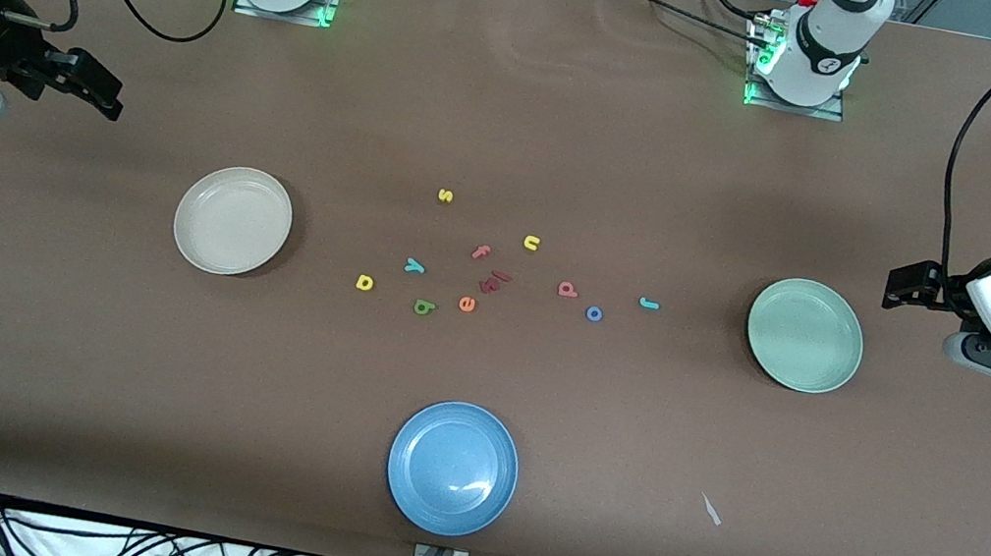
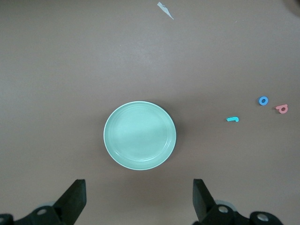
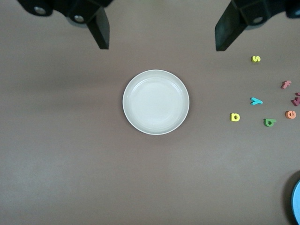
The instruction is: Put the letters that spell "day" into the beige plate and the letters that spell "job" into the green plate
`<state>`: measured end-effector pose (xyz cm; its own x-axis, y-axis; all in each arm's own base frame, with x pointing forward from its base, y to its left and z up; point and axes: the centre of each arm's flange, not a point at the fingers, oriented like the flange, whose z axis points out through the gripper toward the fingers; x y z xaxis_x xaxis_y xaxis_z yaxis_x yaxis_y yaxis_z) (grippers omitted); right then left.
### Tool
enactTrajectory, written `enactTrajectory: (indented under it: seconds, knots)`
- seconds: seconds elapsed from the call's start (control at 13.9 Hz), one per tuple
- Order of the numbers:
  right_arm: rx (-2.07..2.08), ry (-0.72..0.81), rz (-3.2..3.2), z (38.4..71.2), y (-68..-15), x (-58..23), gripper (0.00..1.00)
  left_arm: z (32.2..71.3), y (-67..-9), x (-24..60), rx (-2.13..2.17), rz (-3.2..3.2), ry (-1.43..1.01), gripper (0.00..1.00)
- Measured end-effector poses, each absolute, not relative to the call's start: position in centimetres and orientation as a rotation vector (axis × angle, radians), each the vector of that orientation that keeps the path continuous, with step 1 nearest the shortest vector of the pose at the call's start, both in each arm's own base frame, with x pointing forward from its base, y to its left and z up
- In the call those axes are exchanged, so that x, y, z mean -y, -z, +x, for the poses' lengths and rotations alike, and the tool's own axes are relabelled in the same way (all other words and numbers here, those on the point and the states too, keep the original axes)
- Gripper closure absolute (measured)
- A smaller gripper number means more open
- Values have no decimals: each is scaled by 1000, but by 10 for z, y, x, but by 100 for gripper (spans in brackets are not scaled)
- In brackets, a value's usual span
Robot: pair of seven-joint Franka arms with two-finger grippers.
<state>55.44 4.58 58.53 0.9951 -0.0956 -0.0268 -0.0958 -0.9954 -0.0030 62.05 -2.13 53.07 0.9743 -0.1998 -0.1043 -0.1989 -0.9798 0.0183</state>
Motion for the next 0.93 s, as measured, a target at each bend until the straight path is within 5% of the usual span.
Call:
enactTrajectory:
  seconds: [0.93]
  knots:
    - [-144,-58,-3135,553,-584,-48,0,621,-528,22,316,3112,171,0]
